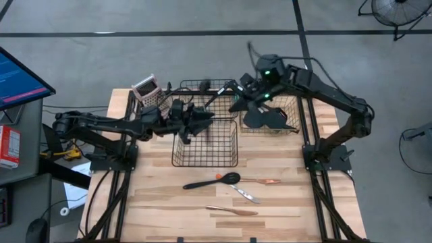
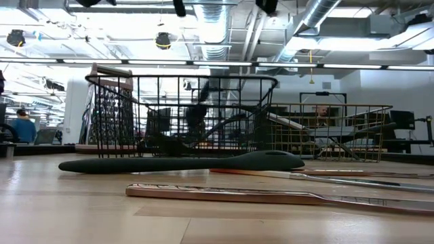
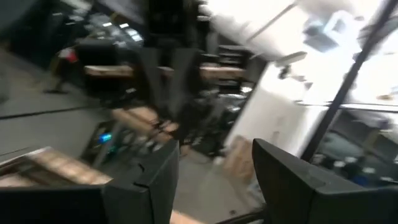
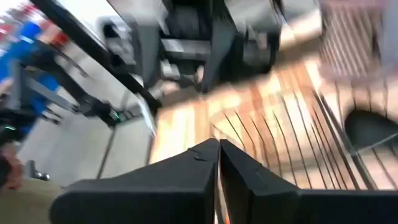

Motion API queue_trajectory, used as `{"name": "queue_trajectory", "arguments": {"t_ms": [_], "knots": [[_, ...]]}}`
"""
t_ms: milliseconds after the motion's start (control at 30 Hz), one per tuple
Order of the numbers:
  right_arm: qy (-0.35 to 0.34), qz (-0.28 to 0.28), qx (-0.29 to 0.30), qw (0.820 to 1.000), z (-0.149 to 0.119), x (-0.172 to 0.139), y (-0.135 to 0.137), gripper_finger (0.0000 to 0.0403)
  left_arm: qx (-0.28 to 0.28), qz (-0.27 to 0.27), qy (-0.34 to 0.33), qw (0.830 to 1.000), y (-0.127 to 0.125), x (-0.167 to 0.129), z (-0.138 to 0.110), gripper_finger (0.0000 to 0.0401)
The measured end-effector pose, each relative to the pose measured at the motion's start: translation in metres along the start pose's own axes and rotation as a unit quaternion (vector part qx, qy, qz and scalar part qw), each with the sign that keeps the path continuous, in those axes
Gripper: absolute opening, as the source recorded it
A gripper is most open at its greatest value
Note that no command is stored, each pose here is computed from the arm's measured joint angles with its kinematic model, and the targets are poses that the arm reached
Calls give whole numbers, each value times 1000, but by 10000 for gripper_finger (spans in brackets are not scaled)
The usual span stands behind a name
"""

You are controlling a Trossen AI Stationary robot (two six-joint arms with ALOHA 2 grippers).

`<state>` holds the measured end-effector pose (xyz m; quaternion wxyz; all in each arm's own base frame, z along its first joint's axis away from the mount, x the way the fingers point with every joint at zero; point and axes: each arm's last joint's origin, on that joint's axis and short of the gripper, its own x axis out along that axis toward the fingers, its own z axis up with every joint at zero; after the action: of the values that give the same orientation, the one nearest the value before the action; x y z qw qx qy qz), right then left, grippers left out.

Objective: Pick & Place Kitchen Items
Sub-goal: Put the serving spoon into the top left wire basket

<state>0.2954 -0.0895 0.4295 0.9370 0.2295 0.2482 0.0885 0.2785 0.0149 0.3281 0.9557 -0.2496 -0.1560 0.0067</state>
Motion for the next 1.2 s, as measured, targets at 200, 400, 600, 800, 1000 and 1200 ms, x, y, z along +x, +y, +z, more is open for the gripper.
{"name": "queue_trajectory", "arguments": {"t_ms": [200, 400, 600, 800, 1000, 1200], "knots": [[64, -41, 32, 997, -13, 13, -15, 2, -4, 24, 26, 999, 7, -5, 5, 187], [72, -89, 16, 993, -15, 11, -19, 14, 27, 46, 51, 997, 6, -19, 17, 164], [78, -94, -15, 992, -16, 11, -20, 5, 31, 90, 109, 989, 10, -34, 20, 102], [81, -138, -23, 987, -17, 10, -23, 2, 33, 100, 120, 987, 11, -40, 17, 37], [84, -147, -22, 985, -18, 7, -21, 7, 30, 107, 132, 985, 14, -47, 12, 3], [79, -144, -24, 986, -18, 2, -16, 6, 29, 98, 128, 987, 7, -58, 22, 1]]}}
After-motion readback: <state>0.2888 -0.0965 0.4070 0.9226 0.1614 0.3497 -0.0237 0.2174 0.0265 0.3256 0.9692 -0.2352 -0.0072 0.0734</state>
